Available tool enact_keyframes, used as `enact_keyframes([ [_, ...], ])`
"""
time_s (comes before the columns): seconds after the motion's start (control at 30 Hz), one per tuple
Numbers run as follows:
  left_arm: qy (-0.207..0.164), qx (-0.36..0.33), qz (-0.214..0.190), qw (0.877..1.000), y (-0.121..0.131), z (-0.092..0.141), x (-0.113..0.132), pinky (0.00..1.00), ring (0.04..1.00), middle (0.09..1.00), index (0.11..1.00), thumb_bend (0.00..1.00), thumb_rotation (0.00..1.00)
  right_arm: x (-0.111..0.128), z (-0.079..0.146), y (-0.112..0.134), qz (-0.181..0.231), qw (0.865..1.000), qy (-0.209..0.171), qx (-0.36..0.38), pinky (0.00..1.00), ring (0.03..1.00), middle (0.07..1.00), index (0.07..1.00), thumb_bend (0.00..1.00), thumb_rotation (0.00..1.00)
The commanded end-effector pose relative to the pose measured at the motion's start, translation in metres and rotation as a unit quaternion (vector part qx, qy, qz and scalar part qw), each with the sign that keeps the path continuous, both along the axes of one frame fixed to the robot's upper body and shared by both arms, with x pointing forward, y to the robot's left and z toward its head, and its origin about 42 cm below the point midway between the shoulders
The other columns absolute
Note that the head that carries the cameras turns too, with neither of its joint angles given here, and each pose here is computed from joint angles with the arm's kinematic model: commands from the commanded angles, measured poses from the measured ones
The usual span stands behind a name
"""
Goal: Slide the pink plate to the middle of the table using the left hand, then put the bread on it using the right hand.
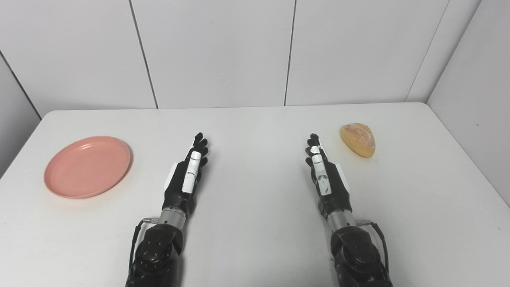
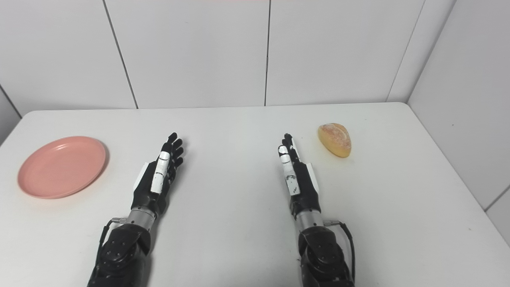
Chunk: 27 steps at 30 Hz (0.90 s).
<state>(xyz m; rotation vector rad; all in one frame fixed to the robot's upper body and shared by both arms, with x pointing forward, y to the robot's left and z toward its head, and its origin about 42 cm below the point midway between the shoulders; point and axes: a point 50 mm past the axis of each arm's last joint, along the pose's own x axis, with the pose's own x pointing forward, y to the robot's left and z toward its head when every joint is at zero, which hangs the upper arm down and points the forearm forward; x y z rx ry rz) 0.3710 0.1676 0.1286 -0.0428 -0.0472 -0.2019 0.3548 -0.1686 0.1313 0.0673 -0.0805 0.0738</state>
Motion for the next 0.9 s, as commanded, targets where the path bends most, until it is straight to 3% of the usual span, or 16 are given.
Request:
enact_keyframes([
  [0.0, -0.034, 0.0, -0.004, 0.999, -0.003, 0.018, 0.008, 1.0, 1.0, 1.0, 1.0, 0.62, 1.0, 0.01, 0.024, 0.007, 0.006, 0.999, -0.037, 0.007, 1.0, 1.0, 1.0, 1.0, 0.7, 1.0],
  [0.67, -0.035, 0.0, -0.007, 0.999, -0.003, 0.018, 0.007, 1.0, 1.0, 1.0, 1.0, 0.63, 1.0, 0.009, 0.024, 0.006, 0.006, 0.999, -0.036, 0.012, 1.0, 1.0, 1.0, 1.0, 0.7, 1.0],
  [0.87, -0.035, 0.016, -0.011, 0.999, -0.016, 0.016, 0.004, 1.0, 1.0, 1.0, 1.0, 0.64, 1.0, 0.006, 0.021, -0.009, 0.011, 0.999, -0.032, 0.013, 1.0, 1.0, 1.0, 1.0, 0.68, 1.0],
])
